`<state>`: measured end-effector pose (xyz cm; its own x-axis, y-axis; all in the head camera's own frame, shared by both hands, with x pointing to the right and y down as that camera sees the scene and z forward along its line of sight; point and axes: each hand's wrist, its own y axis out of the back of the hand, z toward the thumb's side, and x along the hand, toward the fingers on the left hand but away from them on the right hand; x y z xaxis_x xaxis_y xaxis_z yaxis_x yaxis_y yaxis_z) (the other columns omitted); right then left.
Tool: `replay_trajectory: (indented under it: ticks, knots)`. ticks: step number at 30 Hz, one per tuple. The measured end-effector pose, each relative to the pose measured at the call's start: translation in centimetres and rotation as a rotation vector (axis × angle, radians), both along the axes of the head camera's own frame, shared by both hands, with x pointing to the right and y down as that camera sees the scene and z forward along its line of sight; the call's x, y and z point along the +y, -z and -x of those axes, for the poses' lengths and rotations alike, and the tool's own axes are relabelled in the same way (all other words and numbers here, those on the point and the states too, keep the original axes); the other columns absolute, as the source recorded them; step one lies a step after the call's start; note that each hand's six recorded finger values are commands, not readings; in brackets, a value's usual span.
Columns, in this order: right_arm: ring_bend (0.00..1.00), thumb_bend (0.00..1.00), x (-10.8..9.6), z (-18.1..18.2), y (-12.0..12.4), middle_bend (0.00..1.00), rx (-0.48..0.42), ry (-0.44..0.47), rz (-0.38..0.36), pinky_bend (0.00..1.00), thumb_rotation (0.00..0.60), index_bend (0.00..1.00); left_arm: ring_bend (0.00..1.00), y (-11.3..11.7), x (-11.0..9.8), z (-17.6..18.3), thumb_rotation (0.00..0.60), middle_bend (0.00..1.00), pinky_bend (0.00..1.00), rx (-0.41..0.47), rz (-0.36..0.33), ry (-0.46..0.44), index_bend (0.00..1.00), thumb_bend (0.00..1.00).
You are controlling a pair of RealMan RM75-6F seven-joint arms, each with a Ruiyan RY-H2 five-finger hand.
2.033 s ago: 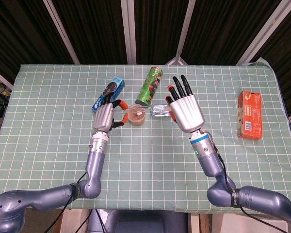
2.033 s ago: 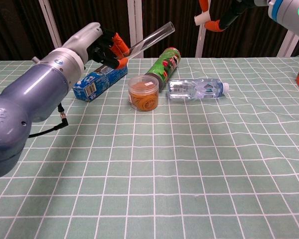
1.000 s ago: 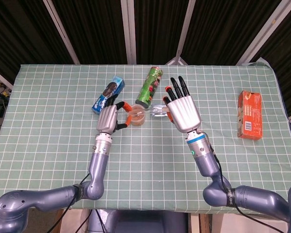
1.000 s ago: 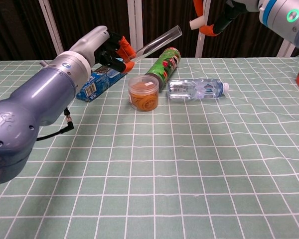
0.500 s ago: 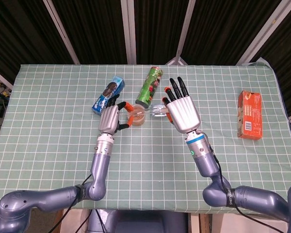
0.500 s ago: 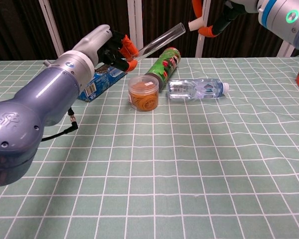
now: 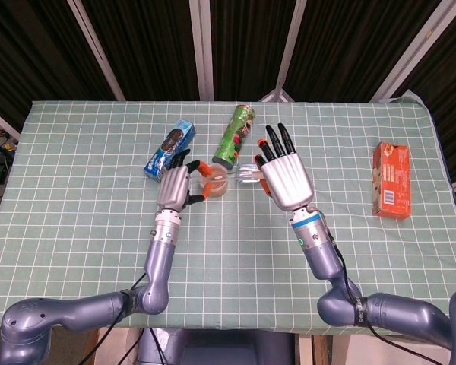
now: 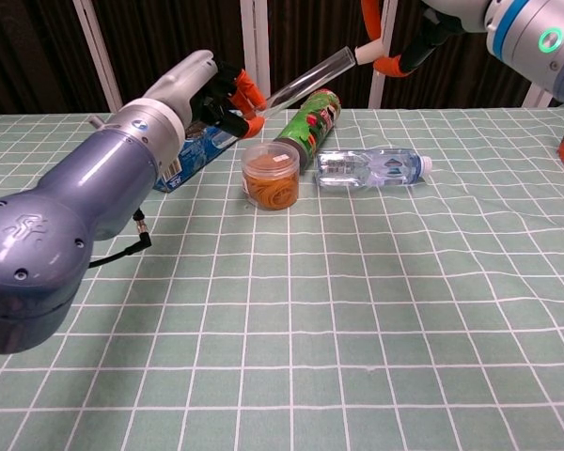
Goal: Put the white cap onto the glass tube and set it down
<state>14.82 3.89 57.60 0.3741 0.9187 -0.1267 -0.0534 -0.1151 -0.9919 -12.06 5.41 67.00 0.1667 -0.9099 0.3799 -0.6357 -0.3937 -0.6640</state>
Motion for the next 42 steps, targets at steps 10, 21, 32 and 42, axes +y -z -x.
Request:
replay_trajectory:
  ticks: [10, 21, 32, 42]
  knots:
    - [0.07, 0.36, -0.2, -0.1, 0.1, 0.29, -0.001, -0.004, -0.005, 0.0, 0.6, 0.69, 0.08, -0.1, 0.0, -0.3, 0.6, 0.45, 0.0, 0.003, -0.002, -0.004, 0.53, 0.75]
    - [0.07, 0.36, 0.0, 0.1, 0.0, 0.29, -0.008, -0.004, 0.005, 0.0, 0.6, 0.69, 0.08, 0.0, 0.0, -1.1, 0.6, 0.45, 0.0, 0.011, -0.008, -0.015, 0.53, 0.75]
    - [0.07, 0.36, 0.0, 0.1, -0.1, 0.29, -0.013, -0.006, 0.008, 0.0, 0.6, 0.69, 0.08, 0.2, 0.1, -1.8, 0.6, 0.45, 0.0, 0.021, -0.015, -0.024, 0.53, 0.75]
    - [0.07, 0.36, -0.1, -0.1, 0.1, 0.29, -0.015, -0.01, 0.005, 0.0, 0.6, 0.69, 0.08, 0.5, 0.1, -2.6, 0.6, 0.45, 0.0, 0.032, -0.026, -0.037, 0.53, 0.75]
